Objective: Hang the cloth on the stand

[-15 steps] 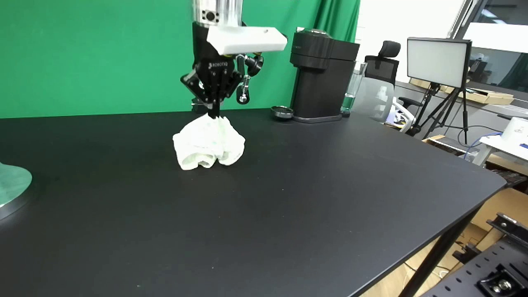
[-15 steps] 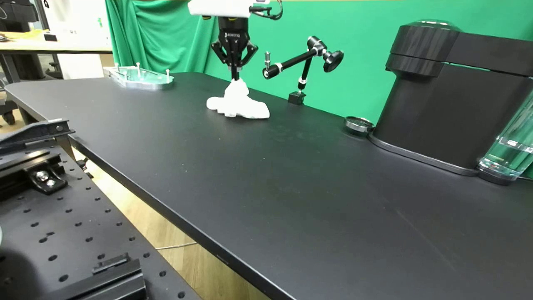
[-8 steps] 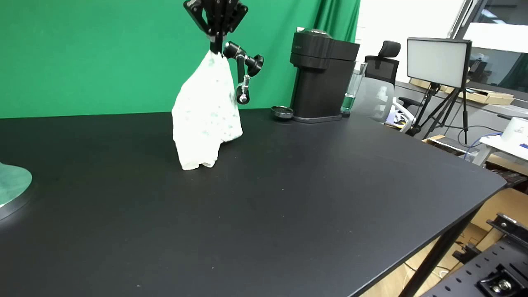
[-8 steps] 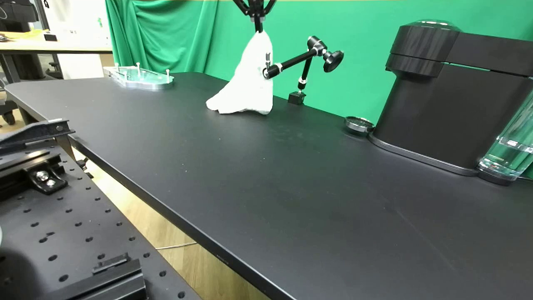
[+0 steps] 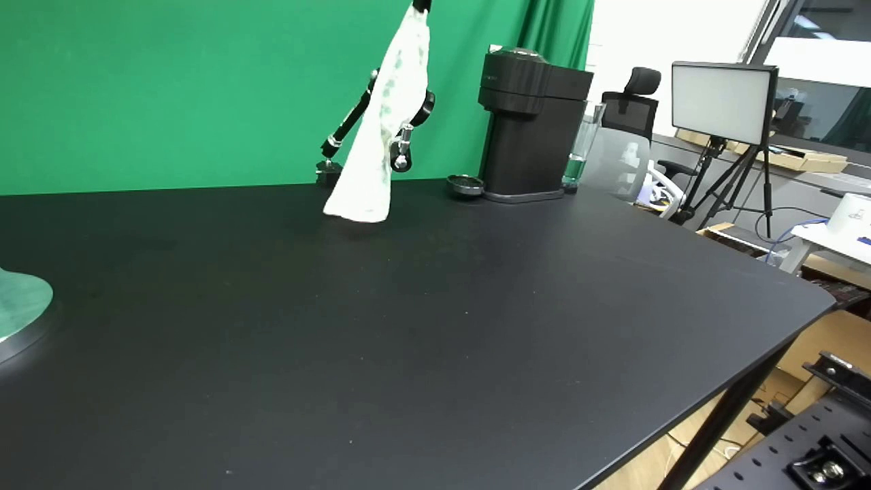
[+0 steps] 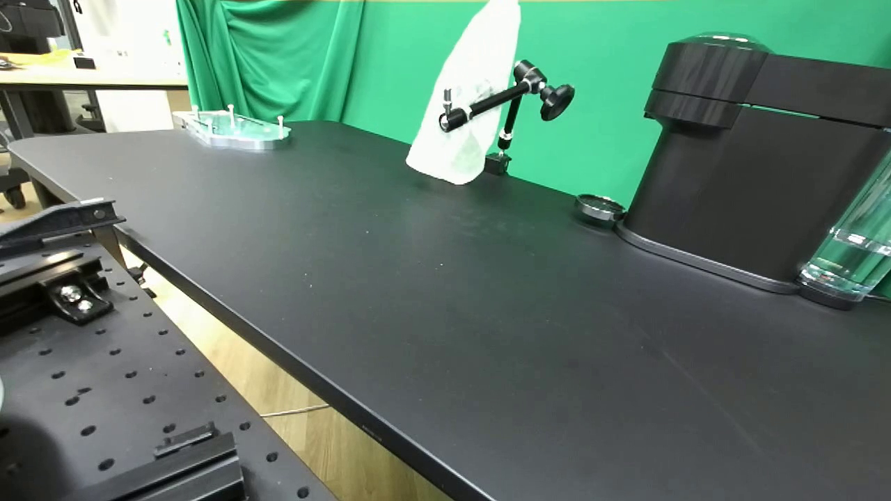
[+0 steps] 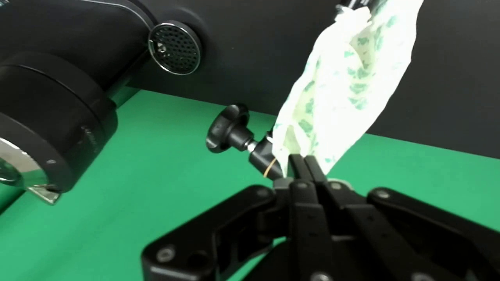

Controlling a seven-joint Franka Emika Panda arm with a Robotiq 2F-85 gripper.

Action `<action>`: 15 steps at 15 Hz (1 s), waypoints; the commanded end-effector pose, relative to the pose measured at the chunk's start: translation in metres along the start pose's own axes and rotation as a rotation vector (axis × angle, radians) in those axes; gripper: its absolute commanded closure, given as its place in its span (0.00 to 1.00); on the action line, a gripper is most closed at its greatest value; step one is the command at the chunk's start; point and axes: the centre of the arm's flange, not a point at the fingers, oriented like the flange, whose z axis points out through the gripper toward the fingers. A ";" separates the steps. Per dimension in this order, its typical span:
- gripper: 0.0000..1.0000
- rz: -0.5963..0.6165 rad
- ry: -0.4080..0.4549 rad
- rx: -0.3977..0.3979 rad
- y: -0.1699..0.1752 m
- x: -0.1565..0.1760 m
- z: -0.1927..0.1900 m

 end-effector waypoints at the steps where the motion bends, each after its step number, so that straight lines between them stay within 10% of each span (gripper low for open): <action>1: 1.00 0.082 -0.017 -0.045 0.029 -0.017 0.001; 15: 1.00 0.237 -0.199 -0.009 0.051 -0.105 0.062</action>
